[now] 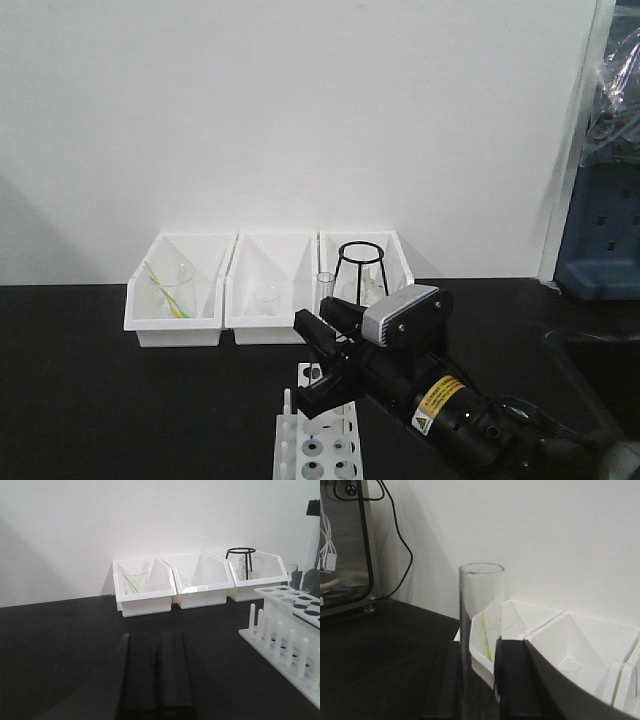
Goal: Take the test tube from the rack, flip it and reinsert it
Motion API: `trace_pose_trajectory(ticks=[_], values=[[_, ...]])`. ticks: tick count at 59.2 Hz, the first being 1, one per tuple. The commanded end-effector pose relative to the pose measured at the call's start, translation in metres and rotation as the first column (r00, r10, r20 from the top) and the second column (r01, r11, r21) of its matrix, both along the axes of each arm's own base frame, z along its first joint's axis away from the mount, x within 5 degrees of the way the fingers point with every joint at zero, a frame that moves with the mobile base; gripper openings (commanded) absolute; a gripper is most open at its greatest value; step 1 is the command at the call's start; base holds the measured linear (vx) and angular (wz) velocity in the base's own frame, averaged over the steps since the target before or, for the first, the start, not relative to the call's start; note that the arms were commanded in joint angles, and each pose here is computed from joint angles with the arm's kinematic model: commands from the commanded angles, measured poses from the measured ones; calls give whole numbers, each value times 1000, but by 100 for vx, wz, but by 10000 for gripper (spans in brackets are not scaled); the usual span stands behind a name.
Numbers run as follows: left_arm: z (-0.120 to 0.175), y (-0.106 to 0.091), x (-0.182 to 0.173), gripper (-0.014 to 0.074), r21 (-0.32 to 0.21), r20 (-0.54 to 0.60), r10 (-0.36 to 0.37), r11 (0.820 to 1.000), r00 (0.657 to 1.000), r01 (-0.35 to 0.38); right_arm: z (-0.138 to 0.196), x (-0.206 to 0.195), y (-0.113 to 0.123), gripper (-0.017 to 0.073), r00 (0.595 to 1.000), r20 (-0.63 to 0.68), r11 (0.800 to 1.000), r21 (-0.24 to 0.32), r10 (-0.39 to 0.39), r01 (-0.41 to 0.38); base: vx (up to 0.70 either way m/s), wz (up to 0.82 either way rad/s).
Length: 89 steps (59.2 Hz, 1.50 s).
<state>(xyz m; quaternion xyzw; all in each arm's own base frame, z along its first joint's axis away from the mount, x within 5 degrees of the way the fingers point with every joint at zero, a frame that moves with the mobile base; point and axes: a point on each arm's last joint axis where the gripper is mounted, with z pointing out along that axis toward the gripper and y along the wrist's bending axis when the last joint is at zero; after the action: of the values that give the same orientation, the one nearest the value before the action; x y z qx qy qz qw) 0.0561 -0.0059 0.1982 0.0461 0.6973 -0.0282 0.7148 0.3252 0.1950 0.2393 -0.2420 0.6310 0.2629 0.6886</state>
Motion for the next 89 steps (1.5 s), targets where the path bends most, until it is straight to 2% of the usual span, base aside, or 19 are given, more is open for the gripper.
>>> trace_pose_trajectory(ticks=[1,10,33,54,64,82,89], values=[[10,0,-1,-6,-12,94,0,1000,996,1,24,-2,0,-10,993,114,997,72,15,-23,0,0],[10,0,-1,-6,-12,94,0,1000,996,1,9,3,3,-10,996,82,998,56,19,-23,0,0],[10,0,-1,-6,-12,94,0,1000,996,1,-31,12,9,-10,999,37,998,57,38,-40,0,0],[10,0,-1,-6,-12,94,0,1000,996,1,-48,15,10,12,999,-1,999,39,38,-38,0,0],[10,0,-1,-6,-12,94,0,1000,996,1,-48,15,10,116,999,-5,999,37,36,-36,0,0],[10,0,-1,-6,-12,94,0,1000,996,1,-46,15,10,468,999,-1,999,41,33,-33,0,0],[10,0,-1,-6,-12,94,0,1000,996,1,-30,13,8,522,999,20,998,50,29,-30,0,0]])
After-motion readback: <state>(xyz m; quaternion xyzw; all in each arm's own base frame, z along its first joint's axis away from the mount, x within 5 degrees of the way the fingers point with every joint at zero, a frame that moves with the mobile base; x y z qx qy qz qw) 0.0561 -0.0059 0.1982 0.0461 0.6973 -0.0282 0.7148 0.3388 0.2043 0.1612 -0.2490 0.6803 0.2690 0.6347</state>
